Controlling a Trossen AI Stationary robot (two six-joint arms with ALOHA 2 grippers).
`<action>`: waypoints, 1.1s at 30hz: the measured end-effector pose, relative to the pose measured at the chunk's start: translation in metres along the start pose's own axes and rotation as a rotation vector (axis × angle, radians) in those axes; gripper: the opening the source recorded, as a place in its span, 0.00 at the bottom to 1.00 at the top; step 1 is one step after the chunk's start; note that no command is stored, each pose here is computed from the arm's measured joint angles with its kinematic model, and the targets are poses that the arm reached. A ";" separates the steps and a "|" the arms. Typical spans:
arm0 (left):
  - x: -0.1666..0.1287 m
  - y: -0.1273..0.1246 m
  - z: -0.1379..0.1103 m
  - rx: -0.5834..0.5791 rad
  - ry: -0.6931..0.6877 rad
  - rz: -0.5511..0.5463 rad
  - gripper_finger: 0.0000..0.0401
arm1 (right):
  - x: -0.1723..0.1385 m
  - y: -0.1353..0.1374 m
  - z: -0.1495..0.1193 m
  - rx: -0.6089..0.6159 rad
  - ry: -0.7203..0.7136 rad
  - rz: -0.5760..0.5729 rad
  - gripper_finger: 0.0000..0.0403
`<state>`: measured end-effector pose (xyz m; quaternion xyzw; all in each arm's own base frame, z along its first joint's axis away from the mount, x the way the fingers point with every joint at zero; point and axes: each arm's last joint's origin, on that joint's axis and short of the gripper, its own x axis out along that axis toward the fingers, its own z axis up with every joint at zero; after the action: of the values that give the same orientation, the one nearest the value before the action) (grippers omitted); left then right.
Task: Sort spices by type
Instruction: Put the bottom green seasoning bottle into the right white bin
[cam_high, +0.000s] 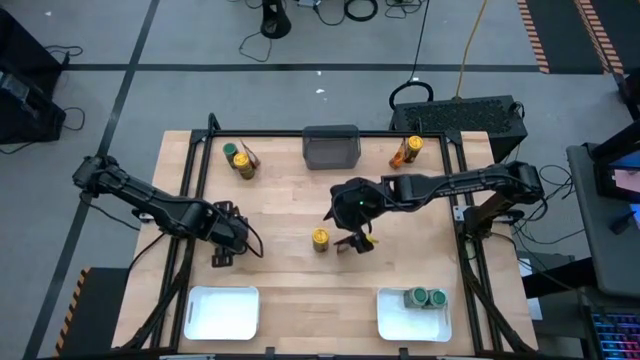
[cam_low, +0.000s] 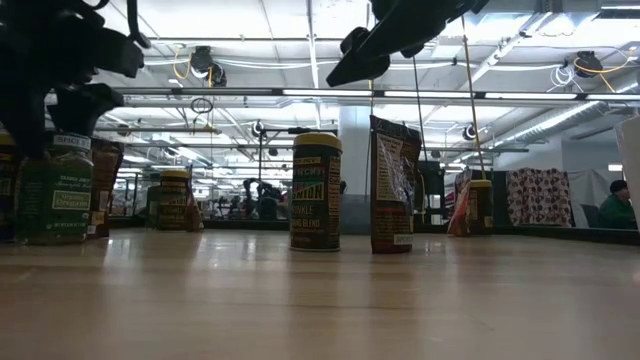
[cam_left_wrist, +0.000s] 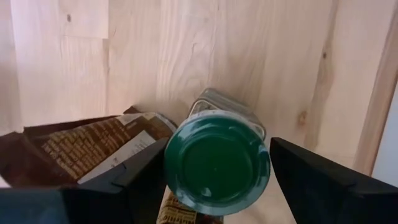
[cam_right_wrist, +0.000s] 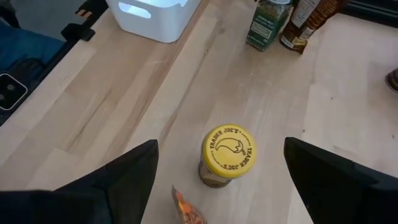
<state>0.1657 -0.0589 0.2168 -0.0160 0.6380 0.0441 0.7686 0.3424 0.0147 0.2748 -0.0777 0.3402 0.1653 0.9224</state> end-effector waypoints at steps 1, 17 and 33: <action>0.000 0.000 0.000 0.000 0.000 0.000 0.69 | 0.000 -0.001 0.000 0.001 0.000 -0.002 0.82; -0.001 -0.002 0.002 -0.004 -0.010 -0.036 0.55 | 0.000 -0.001 0.000 0.005 0.000 -0.002 0.82; -0.038 -0.006 0.029 0.032 -0.189 -0.103 0.53 | -0.032 0.008 0.001 0.099 0.021 0.004 0.82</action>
<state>0.1875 -0.0644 0.2593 -0.0323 0.5614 -0.0045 0.8269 0.3175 0.0146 0.2964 -0.0329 0.3579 0.1494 0.9211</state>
